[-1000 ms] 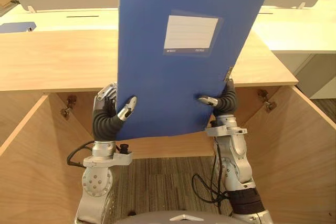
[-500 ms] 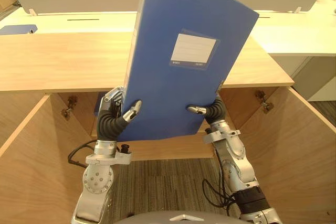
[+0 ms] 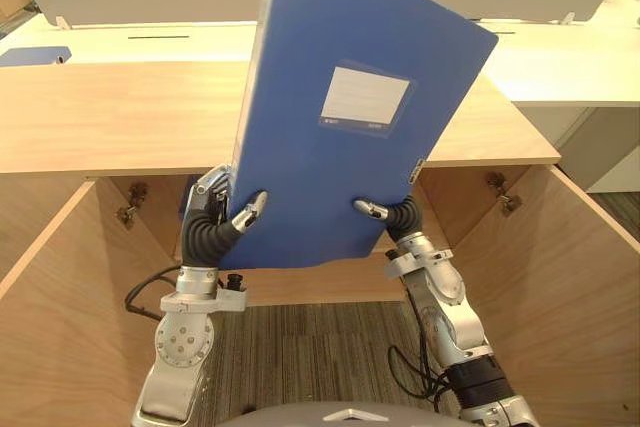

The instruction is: Walk over to the cabinet, pick up the folder, carry it to the office cabinet, place the folder inside the office cabinet, then close the office cabinet door

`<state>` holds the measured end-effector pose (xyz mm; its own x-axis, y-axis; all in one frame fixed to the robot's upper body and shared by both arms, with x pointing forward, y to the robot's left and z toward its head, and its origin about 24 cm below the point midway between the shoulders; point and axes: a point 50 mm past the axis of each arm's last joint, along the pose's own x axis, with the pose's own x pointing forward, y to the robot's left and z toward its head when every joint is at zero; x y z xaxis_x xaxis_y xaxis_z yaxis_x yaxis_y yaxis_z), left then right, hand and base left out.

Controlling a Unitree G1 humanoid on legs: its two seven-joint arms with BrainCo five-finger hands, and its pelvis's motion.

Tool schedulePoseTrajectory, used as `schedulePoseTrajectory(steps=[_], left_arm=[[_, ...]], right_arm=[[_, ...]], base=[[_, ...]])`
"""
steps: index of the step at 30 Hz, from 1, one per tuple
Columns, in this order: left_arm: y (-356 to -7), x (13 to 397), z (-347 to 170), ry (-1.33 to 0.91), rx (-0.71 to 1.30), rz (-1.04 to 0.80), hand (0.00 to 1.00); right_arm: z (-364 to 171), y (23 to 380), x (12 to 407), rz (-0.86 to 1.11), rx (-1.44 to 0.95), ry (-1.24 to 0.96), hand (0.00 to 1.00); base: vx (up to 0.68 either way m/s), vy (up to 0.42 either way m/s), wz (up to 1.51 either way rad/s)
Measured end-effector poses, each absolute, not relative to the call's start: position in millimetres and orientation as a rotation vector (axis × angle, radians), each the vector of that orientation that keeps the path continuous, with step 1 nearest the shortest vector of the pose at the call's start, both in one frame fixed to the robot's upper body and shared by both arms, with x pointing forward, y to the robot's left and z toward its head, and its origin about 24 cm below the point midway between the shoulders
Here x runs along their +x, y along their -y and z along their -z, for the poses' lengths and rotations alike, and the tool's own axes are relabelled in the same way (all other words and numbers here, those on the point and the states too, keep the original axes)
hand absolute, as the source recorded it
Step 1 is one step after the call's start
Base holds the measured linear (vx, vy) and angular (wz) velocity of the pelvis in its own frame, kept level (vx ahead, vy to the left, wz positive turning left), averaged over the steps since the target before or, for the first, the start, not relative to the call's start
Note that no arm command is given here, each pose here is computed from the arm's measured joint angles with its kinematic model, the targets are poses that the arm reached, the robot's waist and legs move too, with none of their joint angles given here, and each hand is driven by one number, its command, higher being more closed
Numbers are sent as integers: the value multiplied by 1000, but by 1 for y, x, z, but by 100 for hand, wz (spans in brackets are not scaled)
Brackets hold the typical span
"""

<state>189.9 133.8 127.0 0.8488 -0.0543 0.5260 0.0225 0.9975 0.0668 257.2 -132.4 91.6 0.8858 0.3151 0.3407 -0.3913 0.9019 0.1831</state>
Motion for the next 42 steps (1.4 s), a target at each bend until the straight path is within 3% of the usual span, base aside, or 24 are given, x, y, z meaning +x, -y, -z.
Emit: schedulePoseTrajectory(steps=[8, 19, 28, 42], left_arm=[[-144, 191, -129, 565, 6, -88, 0], [-189, 188, -106, 459, 21, -395, 0], [-206, 180, -30, 83, -18, -488, 0], [-205, 138, 78, -491, 26, -443, 0]], right_arm=[[-96, 134, 253, -253, 279, 351, 100], [-121, 164, 238, -4, 344, 522, 100], [-102, 176, 222, 128, 213, 442, 100], [-77, 176, 208, 178, 111, 309, 100]], base=[[0, 0, 0], [0, 0, 0], [-1, -2, 4], [-5, -2, 0]])
